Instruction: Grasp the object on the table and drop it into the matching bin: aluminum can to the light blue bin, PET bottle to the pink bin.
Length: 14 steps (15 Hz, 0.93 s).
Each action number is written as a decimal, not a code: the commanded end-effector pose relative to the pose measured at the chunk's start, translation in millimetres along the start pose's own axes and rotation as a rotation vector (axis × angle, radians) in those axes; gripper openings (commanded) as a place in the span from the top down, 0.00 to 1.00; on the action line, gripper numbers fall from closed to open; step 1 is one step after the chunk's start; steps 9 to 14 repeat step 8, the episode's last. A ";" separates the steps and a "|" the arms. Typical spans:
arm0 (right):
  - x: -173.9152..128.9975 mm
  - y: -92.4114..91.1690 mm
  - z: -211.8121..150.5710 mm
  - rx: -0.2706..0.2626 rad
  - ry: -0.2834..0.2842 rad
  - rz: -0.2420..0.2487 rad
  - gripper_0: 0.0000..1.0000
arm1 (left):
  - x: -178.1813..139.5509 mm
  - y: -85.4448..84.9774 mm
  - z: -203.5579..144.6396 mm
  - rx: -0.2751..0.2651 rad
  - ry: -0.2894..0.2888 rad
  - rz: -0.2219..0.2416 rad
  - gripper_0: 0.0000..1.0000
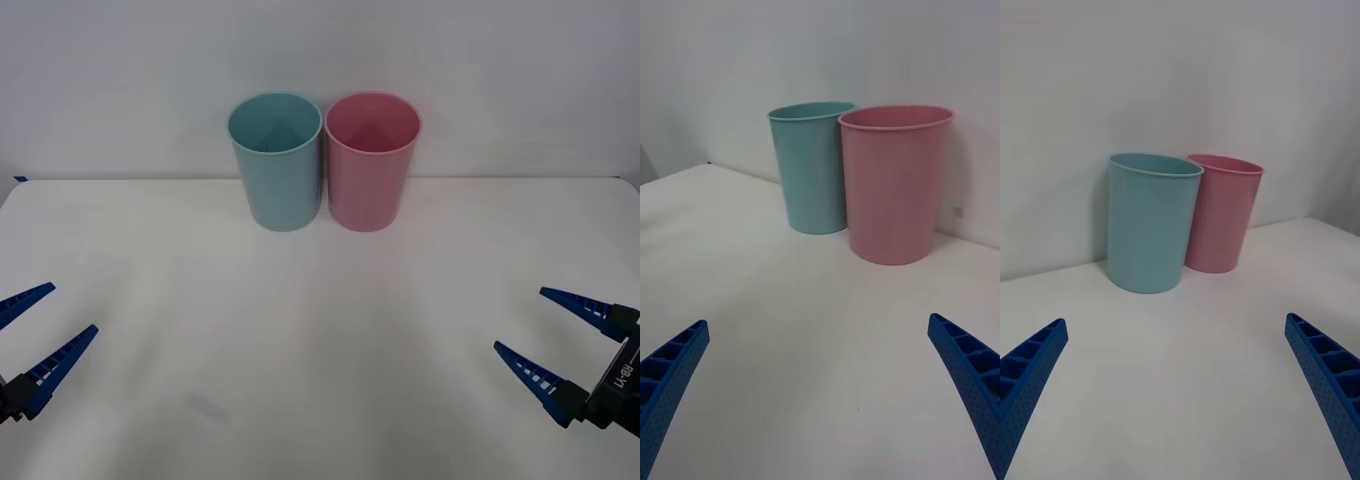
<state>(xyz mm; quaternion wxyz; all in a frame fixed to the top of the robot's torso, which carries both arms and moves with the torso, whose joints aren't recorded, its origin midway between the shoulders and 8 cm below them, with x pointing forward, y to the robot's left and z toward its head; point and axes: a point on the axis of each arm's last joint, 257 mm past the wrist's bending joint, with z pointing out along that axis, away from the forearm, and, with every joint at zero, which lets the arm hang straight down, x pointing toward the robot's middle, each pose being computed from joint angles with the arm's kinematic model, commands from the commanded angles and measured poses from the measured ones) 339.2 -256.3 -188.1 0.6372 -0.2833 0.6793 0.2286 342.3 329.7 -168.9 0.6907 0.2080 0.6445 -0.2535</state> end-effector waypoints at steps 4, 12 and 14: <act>1.3 4.3 -0.8 -0.003 -0.008 0.024 0.00 | 0.0 0.0 0.0 0.000 0.000 0.000 0.00; 1.3 4.3 -0.8 -0.003 -0.008 0.024 0.00 | 0.0 0.0 0.0 0.000 0.000 0.000 0.00; 1.3 4.3 -0.8 -0.003 -0.008 0.024 0.00 | 0.0 0.0 0.0 0.000 0.000 0.000 0.00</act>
